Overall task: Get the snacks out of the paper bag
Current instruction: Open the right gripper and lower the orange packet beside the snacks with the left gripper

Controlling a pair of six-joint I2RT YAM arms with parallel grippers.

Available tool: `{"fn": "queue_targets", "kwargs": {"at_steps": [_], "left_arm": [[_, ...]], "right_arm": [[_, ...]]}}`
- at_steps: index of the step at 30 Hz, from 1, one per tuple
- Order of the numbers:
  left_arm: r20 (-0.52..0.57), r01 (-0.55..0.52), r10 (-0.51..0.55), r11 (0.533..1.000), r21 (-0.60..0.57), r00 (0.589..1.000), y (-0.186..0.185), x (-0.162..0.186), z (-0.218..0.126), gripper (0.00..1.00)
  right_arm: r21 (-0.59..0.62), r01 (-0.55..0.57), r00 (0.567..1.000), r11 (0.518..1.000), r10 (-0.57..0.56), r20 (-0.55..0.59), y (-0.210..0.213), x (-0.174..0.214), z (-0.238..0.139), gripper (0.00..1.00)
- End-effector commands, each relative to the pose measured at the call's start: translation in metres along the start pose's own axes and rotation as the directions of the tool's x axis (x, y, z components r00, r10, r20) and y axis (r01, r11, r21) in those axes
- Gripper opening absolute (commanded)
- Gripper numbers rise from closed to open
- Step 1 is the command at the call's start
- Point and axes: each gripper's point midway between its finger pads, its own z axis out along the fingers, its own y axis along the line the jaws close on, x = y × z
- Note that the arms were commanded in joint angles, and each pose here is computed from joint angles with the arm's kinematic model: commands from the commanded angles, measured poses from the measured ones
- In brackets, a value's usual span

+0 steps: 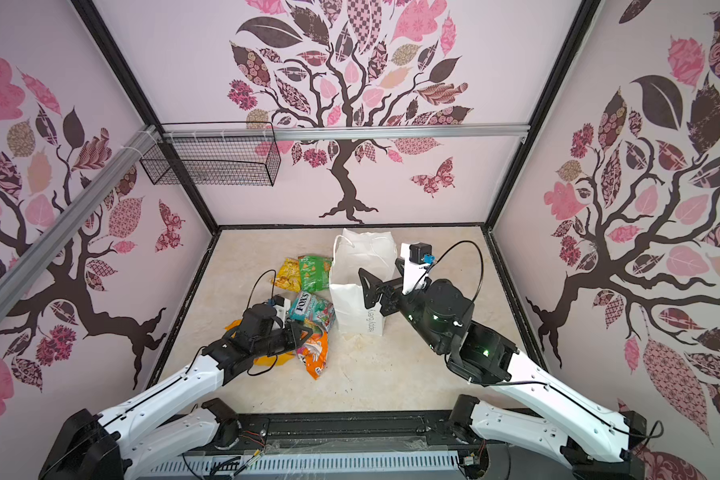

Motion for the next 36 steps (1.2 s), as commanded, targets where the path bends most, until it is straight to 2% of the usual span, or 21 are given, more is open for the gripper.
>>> {"fn": "queue_targets", "kwargs": {"at_steps": [1,3,6,12,18,21,25,30,33,36], "left_arm": [[0.074,-0.073,0.072,0.997,0.006,0.995,-0.002,-0.012,0.001,0.03],[0.094,-0.078,0.08,0.997,-0.025,0.992,0.004,-0.014,0.001,0.08],[0.11,-0.092,0.099,0.994,-0.06,0.989,0.01,-0.017,-0.003,0.2],[0.134,-0.143,0.154,0.986,-0.088,0.979,0.005,-0.026,-0.018,0.38],[0.209,-0.203,0.218,0.975,-0.092,0.953,-0.015,-0.046,-0.05,0.51],[0.281,-0.24,0.259,0.965,-0.103,0.924,-0.028,-0.062,-0.077,0.55],[0.43,-0.28,0.333,0.942,-0.183,0.839,-0.041,-0.093,-0.126,0.59],[0.577,-0.262,0.461,0.88,-0.397,0.674,-0.034,-0.131,-0.182,0.64],[0.584,-0.243,0.565,0.807,-0.538,0.583,-0.027,-0.147,-0.202,0.69],[0.539,-0.205,0.646,0.722,-0.661,0.54,-0.016,-0.159,-0.208,0.84]], "right_arm": [[0.009,-0.015,1.0,1.0,0.015,-0.002,-0.001,0.003,0.002,1.0],[0.009,-0.014,1.0,1.0,0.014,-0.006,-0.001,0.004,0.002,1.0],[0.013,-0.006,1.0,1.0,0.006,-0.009,-0.002,0.005,0.002,1.0],[0.026,0.002,1.0,1.0,-0.002,0.001,-0.005,0.002,0.001,1.0],[0.071,0.019,1.0,0.997,-0.02,0.01,-0.013,-0.001,0.0,1.0],[0.113,0.036,0.999,0.993,-0.039,0.023,-0.021,-0.007,-0.001,1.0],[0.221,0.032,0.999,0.975,-0.04,0.03,-0.048,-0.016,0.001,1.0],[0.369,-0.009,0.998,0.93,-0.016,0.066,-0.098,-0.022,0.001,1.0],[0.444,-0.056,0.996,0.894,0.018,0.089,-0.128,-0.021,0.001,1.0],[0.514,-0.108,0.993,0.851,0.071,0.092,-0.165,-0.012,0.002,1.0]]}}
